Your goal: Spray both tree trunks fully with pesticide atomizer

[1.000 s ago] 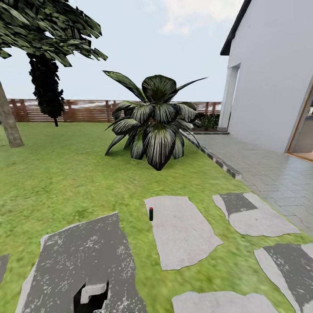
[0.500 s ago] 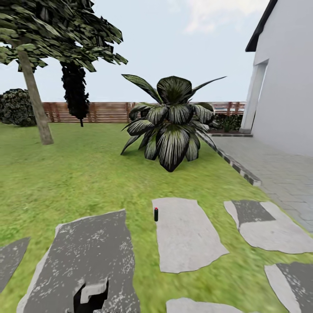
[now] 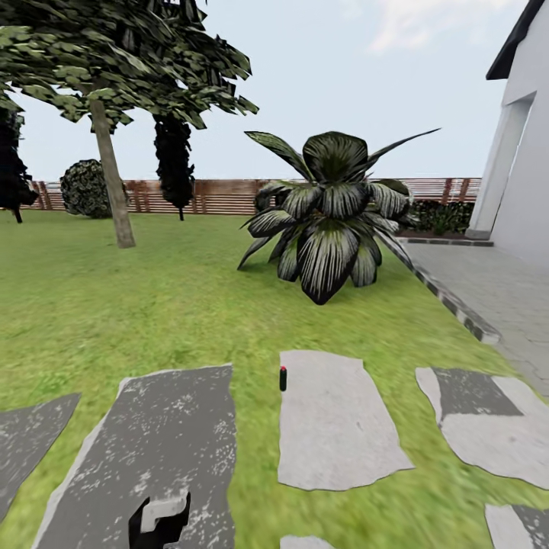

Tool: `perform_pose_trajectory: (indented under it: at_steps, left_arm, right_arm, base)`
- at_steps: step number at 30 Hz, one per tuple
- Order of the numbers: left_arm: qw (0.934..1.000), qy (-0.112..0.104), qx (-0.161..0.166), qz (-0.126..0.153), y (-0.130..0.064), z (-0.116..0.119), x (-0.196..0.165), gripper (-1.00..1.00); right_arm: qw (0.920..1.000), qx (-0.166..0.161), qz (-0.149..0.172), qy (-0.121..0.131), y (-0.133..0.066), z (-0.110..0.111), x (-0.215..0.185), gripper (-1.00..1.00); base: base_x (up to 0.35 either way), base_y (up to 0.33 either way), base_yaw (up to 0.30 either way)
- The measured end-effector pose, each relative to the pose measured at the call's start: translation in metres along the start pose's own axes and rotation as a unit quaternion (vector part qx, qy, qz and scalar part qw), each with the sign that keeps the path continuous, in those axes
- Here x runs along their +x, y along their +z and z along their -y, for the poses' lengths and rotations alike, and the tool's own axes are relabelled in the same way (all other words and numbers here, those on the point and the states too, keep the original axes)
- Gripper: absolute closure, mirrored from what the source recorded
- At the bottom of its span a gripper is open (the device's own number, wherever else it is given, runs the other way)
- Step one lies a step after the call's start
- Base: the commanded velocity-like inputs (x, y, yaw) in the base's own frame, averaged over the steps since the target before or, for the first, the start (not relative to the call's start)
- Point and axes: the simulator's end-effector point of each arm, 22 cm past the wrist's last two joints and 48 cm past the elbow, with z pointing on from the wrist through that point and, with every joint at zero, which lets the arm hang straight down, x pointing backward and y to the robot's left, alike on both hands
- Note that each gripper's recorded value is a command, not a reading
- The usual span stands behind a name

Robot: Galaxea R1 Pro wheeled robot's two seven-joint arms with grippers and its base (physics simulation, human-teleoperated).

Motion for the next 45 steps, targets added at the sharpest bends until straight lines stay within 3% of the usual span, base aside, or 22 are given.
perform_pose_trajectory:
  at_steps: [14, 36, 45]
  left_arm:
    - [1.0, 0.0, 0.0, 0.0, 0.0, 0.0003, 0.0, -1.0]
    - [1.0, 0.0, 0.0, 0.0, 0.0, -0.0001, 0.0, -1.0]
    - [1.0, 0.0, 0.0, 0.0, 0.0, 0.0002, 0.0, -1.0]
  right_arm:
    - [1.0, 0.0, 0.0, 0.0, 0.0, 0.0, 0.0, -1.0]
    - [1.0, 0.001, 0.0, -0.001, 0.0, 0.0006, 0.0, -1.0]
    - [1.0, 0.002, 0.0, 0.0, 0.0, 0.0008, 0.0, -1.0]
  base:
    - [0.087, -0.331, 0.284]
    - [0.087, -0.331, 0.015]
    - [0.087, -0.331, 0.191]
